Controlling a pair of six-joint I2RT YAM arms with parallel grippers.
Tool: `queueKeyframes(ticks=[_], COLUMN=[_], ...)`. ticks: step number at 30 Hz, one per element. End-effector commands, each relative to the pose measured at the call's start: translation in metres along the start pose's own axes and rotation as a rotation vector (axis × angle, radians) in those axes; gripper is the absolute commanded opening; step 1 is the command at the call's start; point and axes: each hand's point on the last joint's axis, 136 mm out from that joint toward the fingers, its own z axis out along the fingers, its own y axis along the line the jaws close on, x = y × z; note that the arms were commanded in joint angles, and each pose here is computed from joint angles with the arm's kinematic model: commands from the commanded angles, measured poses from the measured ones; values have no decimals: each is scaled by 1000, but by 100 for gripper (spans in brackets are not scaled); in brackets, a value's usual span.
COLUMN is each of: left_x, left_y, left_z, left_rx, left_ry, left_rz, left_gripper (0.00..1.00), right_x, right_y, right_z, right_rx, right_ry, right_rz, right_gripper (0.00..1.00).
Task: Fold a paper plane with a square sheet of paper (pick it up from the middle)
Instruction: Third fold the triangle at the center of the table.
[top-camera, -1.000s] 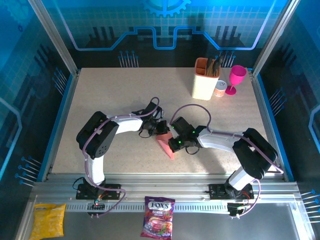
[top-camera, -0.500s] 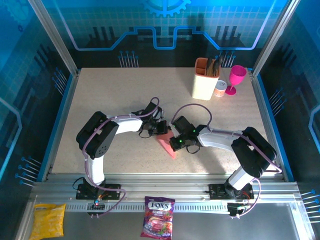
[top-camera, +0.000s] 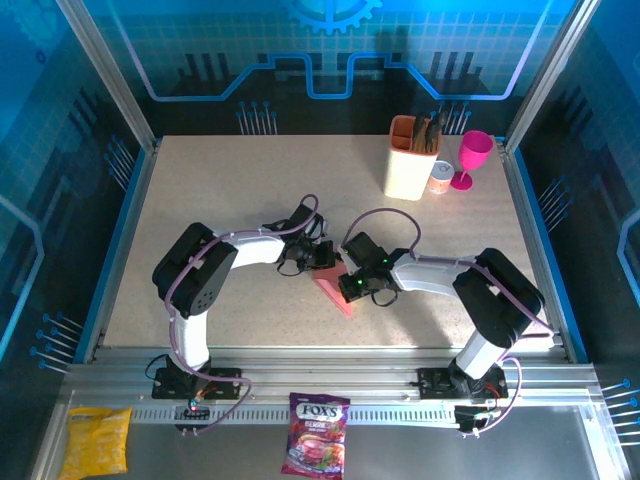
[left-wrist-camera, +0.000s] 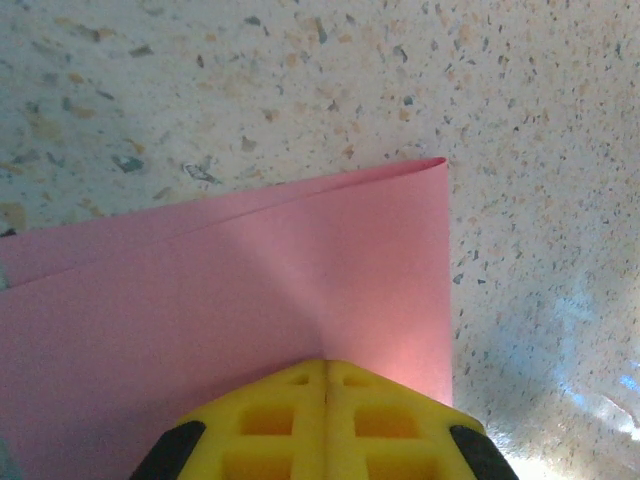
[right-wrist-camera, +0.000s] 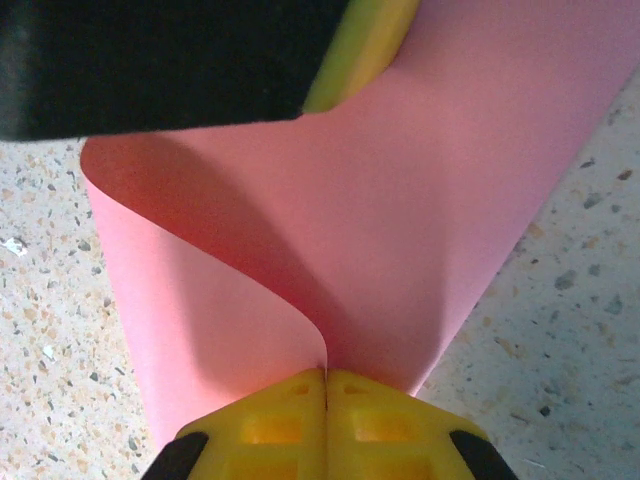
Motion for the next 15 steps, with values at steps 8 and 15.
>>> queueKeyframes(ticks=[8,15], left_x=[-16,-22], left_y=[-5,-25], left_z=[-35,-80], left_rx=[-13,43], left_ry=[-47,-136], left_rz=[-32,-20], left_gripper=[0,17], right_x=[18,25], right_y=[-10,-10], right_z=[9,12], right_rx=[12,17], right_ry=[38,51], right_rz=[61,60], right_gripper=[0,0])
